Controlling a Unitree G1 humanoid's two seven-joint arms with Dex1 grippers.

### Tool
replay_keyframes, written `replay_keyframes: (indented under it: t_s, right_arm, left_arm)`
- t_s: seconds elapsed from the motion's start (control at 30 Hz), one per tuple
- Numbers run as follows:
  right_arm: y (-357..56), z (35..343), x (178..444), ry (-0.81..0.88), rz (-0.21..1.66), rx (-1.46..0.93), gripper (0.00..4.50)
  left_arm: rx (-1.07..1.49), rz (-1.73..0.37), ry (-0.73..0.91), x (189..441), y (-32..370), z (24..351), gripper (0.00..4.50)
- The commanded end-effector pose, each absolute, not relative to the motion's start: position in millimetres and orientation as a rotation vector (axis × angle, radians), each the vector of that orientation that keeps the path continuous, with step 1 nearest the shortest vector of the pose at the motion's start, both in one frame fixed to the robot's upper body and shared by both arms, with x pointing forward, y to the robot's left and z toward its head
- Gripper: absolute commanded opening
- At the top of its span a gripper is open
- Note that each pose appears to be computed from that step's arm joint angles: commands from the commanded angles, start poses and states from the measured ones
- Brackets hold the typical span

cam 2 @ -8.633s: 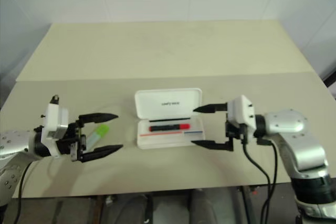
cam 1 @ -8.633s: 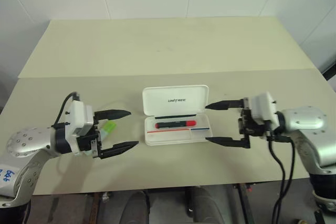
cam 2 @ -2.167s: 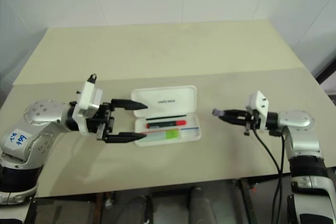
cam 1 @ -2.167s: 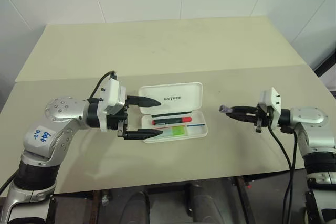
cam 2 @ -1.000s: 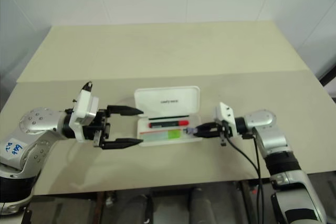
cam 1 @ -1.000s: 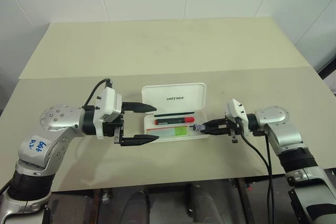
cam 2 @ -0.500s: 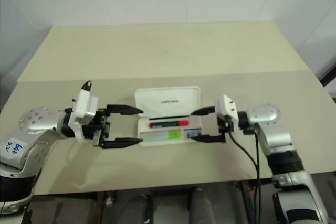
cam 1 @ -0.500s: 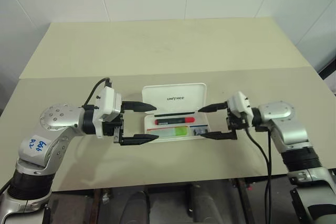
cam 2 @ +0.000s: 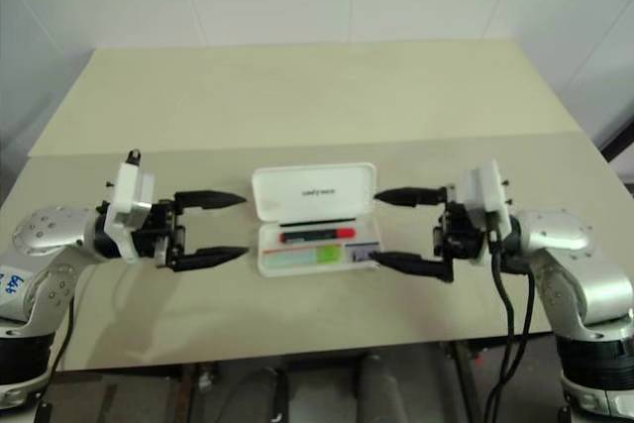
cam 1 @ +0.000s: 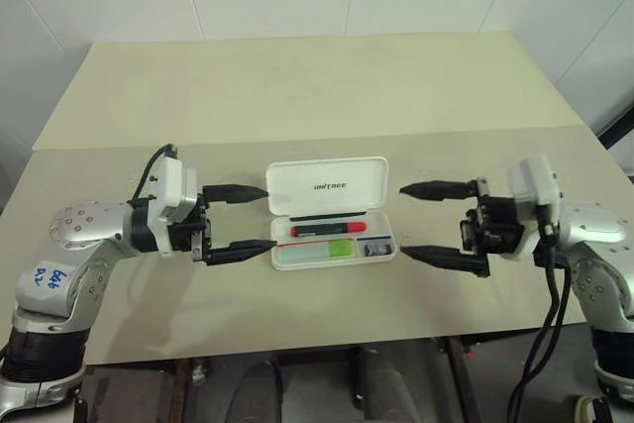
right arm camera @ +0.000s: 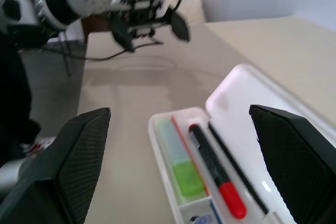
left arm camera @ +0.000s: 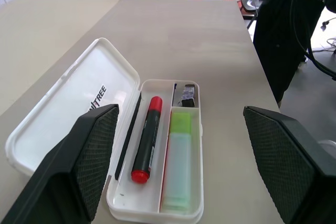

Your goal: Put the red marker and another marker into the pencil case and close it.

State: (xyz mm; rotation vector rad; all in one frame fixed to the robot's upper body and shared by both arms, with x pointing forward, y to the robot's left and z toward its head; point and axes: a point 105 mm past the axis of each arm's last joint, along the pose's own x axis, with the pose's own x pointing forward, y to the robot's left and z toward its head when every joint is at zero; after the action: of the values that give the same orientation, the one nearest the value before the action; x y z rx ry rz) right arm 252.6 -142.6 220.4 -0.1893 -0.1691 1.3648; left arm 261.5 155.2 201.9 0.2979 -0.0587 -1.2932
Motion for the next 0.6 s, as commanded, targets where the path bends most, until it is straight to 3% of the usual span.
replay_keyframes:
  t_s: [0.03, 0.23, 0.6]
  right_arm:
    - [-149, 228, 247, -0.196, 1.338, -0.208, 4.47]
    - [-156, 207, 242, -0.106, 1.384, -0.306, 4.47]
    - [-192, 187, 256, -0.022, 1.345, -0.467, 4.47]
  left_arm:
    - [0.328, -1.288, -0.071, 256, 166, 204, 4.06]
    - [0.329, -1.263, -0.046, 257, 181, 196, 4.06]
    - [0.363, -1.250, -0.043, 260, 190, 197, 4.06]
